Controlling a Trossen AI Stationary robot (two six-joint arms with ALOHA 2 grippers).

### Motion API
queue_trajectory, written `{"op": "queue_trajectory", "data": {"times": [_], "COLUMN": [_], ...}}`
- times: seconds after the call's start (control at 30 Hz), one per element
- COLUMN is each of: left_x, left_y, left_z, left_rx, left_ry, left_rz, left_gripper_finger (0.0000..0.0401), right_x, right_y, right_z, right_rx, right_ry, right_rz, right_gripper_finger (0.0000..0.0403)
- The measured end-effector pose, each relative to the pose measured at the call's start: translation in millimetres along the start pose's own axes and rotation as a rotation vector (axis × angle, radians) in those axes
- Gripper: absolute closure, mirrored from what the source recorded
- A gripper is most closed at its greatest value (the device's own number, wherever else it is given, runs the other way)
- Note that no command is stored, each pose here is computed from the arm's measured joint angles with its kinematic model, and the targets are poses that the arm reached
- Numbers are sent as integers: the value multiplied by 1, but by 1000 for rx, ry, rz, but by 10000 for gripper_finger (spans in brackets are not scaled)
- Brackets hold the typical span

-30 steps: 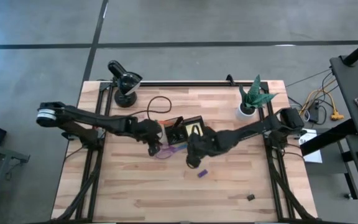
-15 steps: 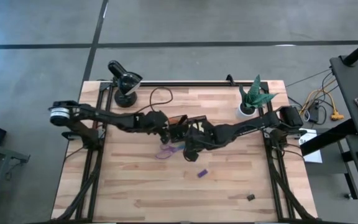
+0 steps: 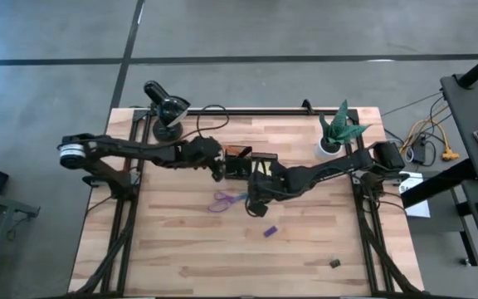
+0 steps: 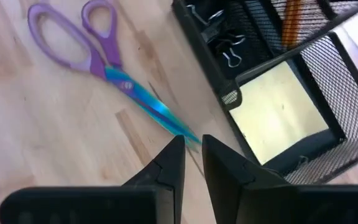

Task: Pick and place office supplies into organizer
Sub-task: Put the purple scissors into the black desk organizer

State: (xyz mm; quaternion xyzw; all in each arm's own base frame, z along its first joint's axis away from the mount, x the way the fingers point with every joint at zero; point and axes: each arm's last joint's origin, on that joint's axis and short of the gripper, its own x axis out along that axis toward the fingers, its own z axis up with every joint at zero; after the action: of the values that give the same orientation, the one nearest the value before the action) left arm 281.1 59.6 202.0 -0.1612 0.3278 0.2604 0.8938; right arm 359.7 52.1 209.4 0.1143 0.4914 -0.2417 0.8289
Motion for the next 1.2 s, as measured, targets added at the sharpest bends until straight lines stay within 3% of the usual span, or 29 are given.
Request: {"op": "queue_trajectory", "data": {"times": [0.1,0.27,0.4,0.57,0.77,0.9,1.1,1.2], "left_x": [-17,-44,-49,-48,-48,-47,-44,-45], "left_y": [-6,-19,-25,-28,-31,-30,-24,-24], "left_z": [-6,-31,-56,-76,-89,-95,-110,-112], "left_rx": [19,98,22,-82,-118,-111,-118,-113], "left_ry": [62,173,237,226,216,218,264,265], "left_rz": [-84,-139,-168,-229,-279,-286,-258,-262], "left_gripper_finger": [239,239,239,239,239,239,239,239], "right_x": [0,0,1,26,54,65,79,82], "right_y": [1,10,16,18,34,42,48,55], "right_z": [0,3,12,21,28,35,50,59], "right_rx": [-128,-480,-612,-619,-611,-599,-434,-410], "right_ry": [8,-66,-167,-168,-116,-120,-99,-117], "right_rz": [31,96,161,205,233,236,284,323], "right_gripper_finger": [354,347,321,271,225,213,211,211]}}
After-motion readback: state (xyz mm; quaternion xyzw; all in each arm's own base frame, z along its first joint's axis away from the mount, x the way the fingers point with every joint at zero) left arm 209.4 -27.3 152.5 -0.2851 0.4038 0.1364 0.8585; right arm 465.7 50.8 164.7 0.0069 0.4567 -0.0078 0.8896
